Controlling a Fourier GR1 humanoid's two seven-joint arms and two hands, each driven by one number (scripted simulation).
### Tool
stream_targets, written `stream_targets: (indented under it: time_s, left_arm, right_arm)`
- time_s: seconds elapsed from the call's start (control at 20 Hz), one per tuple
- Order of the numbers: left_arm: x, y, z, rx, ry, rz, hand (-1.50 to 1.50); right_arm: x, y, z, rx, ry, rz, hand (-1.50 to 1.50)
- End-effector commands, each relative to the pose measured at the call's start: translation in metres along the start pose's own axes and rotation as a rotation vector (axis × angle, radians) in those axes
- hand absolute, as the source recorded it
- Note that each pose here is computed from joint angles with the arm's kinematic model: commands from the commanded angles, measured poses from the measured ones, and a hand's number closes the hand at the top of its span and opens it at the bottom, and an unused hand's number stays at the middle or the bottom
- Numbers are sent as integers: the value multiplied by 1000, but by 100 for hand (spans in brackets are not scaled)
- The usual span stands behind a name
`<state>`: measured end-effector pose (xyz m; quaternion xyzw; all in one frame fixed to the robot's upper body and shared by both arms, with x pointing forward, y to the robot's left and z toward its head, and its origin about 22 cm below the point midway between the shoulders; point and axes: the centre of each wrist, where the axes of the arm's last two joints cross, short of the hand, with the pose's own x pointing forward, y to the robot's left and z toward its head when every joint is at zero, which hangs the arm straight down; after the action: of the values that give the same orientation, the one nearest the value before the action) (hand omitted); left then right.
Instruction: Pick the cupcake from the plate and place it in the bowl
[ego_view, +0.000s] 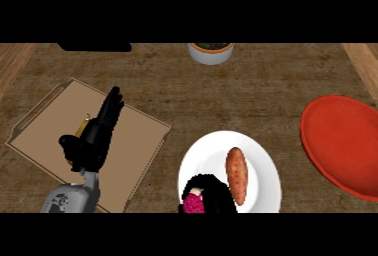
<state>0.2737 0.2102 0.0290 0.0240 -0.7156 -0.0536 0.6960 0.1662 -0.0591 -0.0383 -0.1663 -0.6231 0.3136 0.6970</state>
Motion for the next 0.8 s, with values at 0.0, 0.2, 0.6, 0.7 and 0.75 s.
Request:
stream_targets:
  time_s: [0.0, 0.2, 0.6, 0.7, 0.75]
  left_arm:
    - [3, -2, -2, -29, -7, -6, 0]
    - [4, -1, -3, -16, -8, 7, 0]
    - [-2, 3, 0, 16, 18, 10, 0]
    - [-7, 5, 3, 20, 25, 2, 0]
    - [-5, 9, 3, 32, 24, -6, 0]
  right_arm:
    - [-6, 14, 57, 359, -244, 95, 150]
    - [-18, -7, 103, 532, -452, 61, 150]
    - [-11, -82, 135, 485, -833, -61, 150]
    - [-8, -107, 132, 427, -907, -39, 150]
    - [-8, -115, 144, 443, -913, -61, 150]
